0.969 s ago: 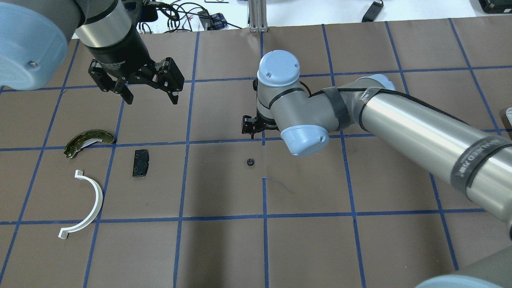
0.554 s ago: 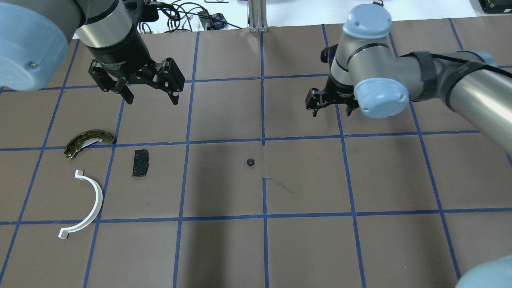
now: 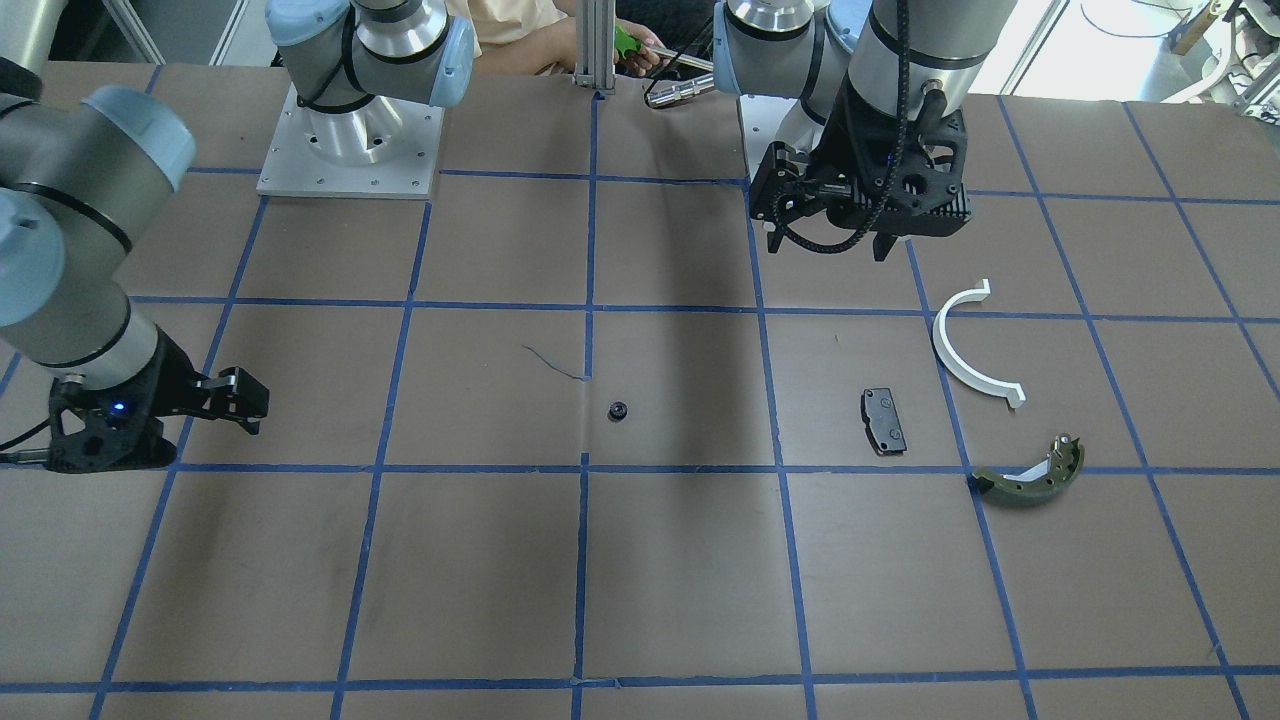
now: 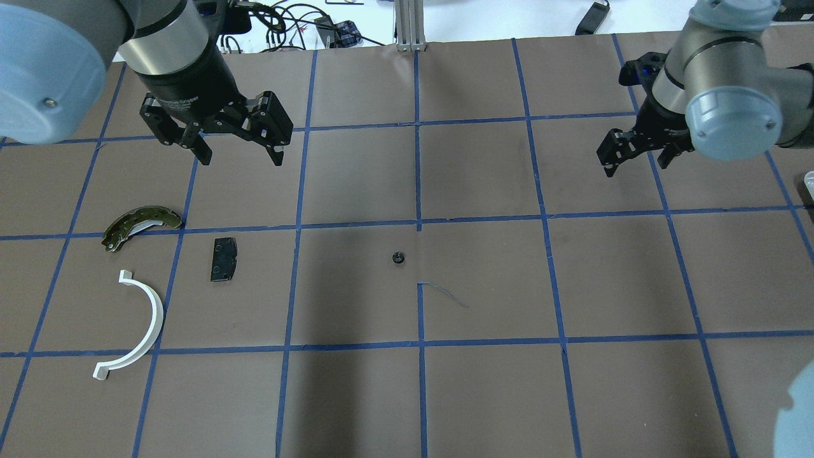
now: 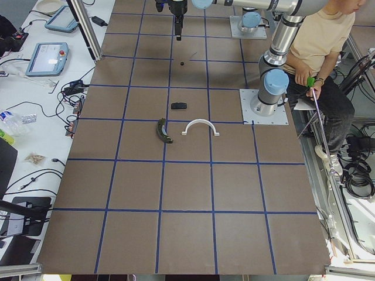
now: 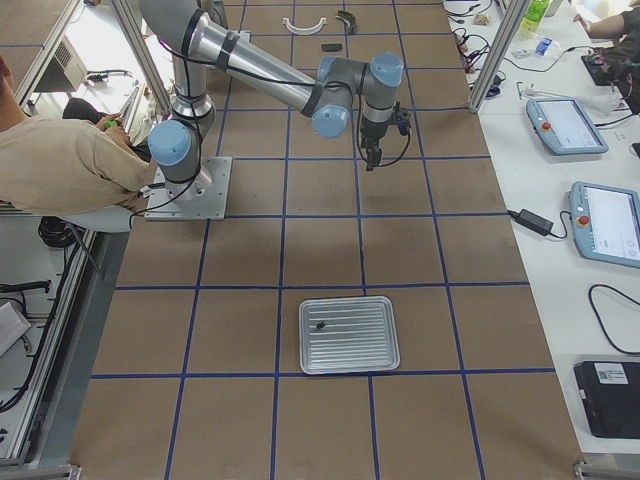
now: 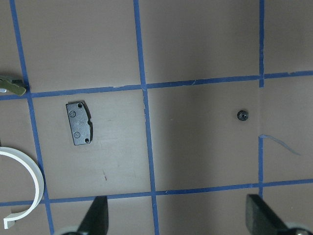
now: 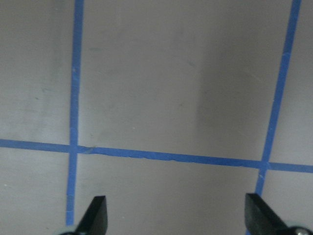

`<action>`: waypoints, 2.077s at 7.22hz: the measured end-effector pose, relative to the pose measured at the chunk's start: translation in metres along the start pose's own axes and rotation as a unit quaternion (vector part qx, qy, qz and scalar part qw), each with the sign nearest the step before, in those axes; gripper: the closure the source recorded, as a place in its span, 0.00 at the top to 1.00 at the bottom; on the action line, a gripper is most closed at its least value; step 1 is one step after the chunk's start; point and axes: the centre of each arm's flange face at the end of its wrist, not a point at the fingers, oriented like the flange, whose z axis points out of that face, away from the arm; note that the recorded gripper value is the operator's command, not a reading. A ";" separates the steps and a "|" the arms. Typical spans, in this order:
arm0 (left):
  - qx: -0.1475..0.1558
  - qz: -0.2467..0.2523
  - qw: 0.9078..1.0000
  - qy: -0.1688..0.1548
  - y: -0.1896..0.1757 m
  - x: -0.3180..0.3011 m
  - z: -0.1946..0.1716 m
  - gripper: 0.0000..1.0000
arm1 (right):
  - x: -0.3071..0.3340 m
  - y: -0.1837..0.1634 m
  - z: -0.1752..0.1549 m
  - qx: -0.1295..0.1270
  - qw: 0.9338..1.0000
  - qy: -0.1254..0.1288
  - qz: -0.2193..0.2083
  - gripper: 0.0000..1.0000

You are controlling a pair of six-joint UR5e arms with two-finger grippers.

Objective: Place bearing gear from tray to pile

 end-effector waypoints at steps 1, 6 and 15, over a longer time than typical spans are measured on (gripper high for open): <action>0.000 0.000 1.000 0.000 0.000 0.000 0.000 1.00 | 0.040 0.011 -0.001 -0.005 1.000 -0.001 -0.009 1.00; -0.021 -0.011 1.000 0.002 -0.018 -0.004 0.020 1.00 | 0.248 0.103 0.007 -0.004 0.996 -0.008 -0.094 0.95; -0.007 -0.045 0.999 0.009 -0.034 0.135 0.270 1.00 | 0.423 0.138 0.114 -0.038 0.987 -0.021 -0.156 0.78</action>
